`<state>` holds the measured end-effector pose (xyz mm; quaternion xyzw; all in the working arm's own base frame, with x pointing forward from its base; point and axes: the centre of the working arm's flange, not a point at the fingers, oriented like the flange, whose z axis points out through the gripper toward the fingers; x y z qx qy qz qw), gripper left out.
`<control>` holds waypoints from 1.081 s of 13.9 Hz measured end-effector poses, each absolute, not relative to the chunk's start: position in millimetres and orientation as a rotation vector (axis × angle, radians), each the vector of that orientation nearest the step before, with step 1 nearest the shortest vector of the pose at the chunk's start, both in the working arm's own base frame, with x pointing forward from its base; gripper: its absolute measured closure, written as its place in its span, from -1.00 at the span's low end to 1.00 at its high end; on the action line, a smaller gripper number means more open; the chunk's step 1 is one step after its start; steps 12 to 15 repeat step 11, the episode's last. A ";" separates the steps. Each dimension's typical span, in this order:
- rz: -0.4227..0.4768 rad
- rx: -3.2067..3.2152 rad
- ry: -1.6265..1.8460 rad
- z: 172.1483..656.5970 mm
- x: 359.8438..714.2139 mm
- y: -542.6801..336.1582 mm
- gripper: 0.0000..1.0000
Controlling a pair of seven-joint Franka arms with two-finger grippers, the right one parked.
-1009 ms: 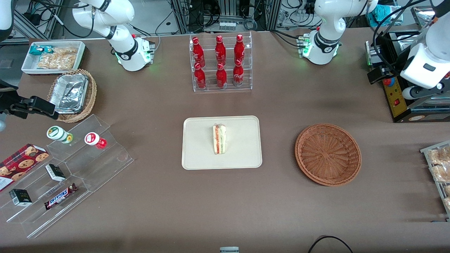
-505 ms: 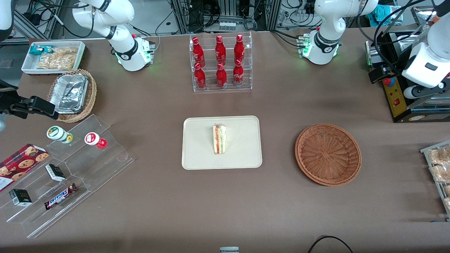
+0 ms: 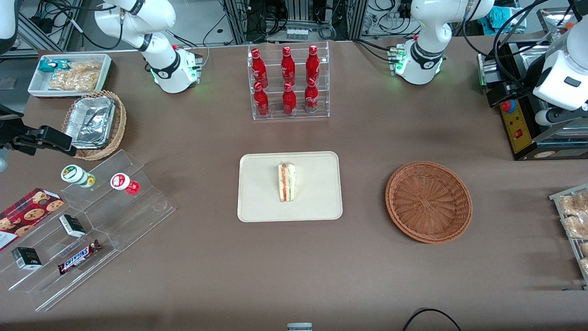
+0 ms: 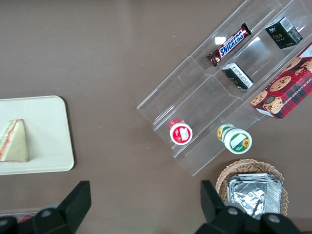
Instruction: Place sandwich from basket to tray
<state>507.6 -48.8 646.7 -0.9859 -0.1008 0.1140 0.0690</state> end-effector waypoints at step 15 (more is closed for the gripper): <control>0.341 -2.968 -0.303 649.4 505.0 -49.4 -1.00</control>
